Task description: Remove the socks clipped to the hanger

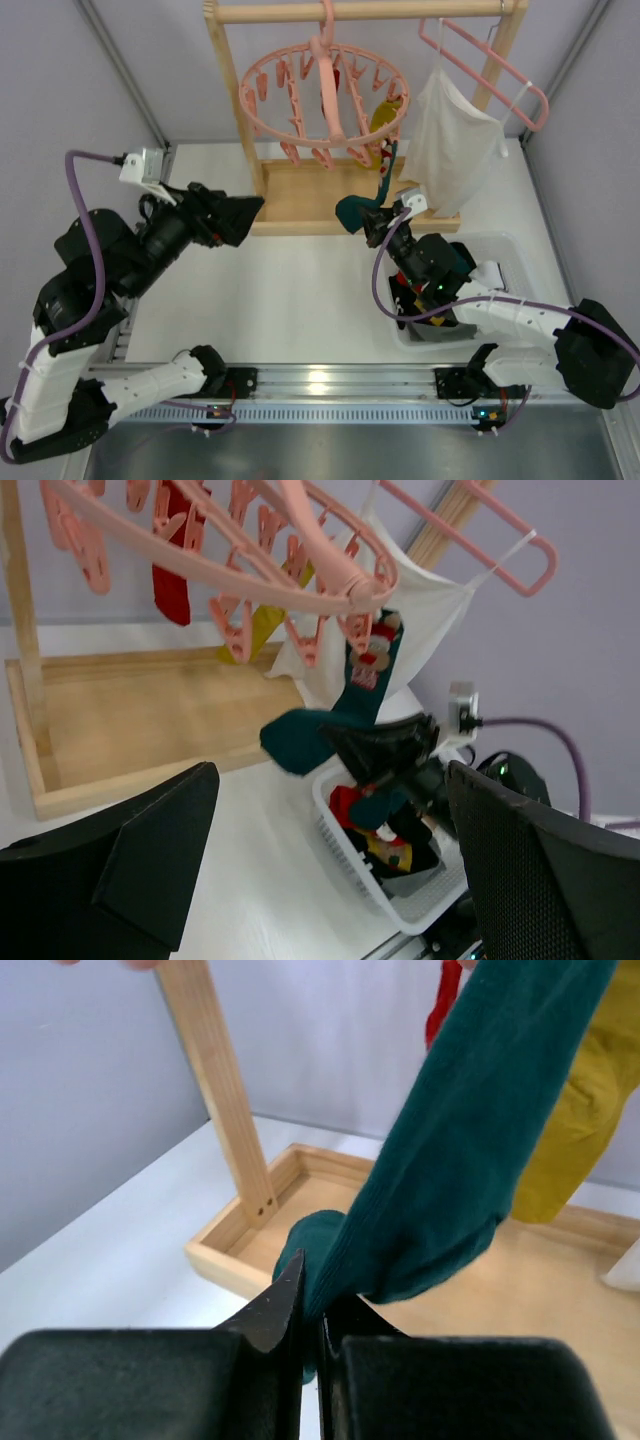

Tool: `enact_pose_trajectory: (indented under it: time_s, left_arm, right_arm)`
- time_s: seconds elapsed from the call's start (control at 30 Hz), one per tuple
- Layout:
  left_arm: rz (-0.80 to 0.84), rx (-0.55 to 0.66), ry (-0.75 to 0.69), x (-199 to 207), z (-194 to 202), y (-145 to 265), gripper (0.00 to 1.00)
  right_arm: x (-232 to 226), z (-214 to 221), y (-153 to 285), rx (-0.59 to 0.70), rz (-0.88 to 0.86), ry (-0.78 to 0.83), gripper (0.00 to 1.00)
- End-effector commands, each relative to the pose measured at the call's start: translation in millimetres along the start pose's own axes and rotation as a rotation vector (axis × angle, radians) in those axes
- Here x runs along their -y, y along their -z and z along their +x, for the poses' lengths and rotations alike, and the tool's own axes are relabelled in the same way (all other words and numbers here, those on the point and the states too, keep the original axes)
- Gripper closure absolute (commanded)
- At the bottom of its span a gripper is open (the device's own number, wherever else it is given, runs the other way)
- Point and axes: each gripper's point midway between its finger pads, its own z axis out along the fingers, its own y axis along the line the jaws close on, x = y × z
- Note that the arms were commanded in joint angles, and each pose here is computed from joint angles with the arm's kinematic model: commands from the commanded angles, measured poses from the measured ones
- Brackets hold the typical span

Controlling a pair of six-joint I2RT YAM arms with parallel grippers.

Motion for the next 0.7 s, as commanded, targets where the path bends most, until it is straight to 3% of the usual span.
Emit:
enact_pose_trajectory:
  time_s: [0.0, 0.23, 0.67]
  left_arm:
    - [0.012, -0.02, -0.031, 19.1, -10.7, -33.4, 0.02]
    - [-0.021, 0.003, -0.048, 35.6, -32.1, -72.8, 0.02]
    - [-0.333, 0.014, -0.286, 21.0, -3.7, -106.3, 0.01]
  right_arm:
    - [-16.0, 10.1, 18.7, -0.067, 0.093, 0.036, 1.0]
    - [-78.9, 13.3, 30.3, -0.099, 0.063, 0.029, 1.0]
    - [-156.6, 29.6, 11.8, -0.124, 0.075, 0.047, 1.0]
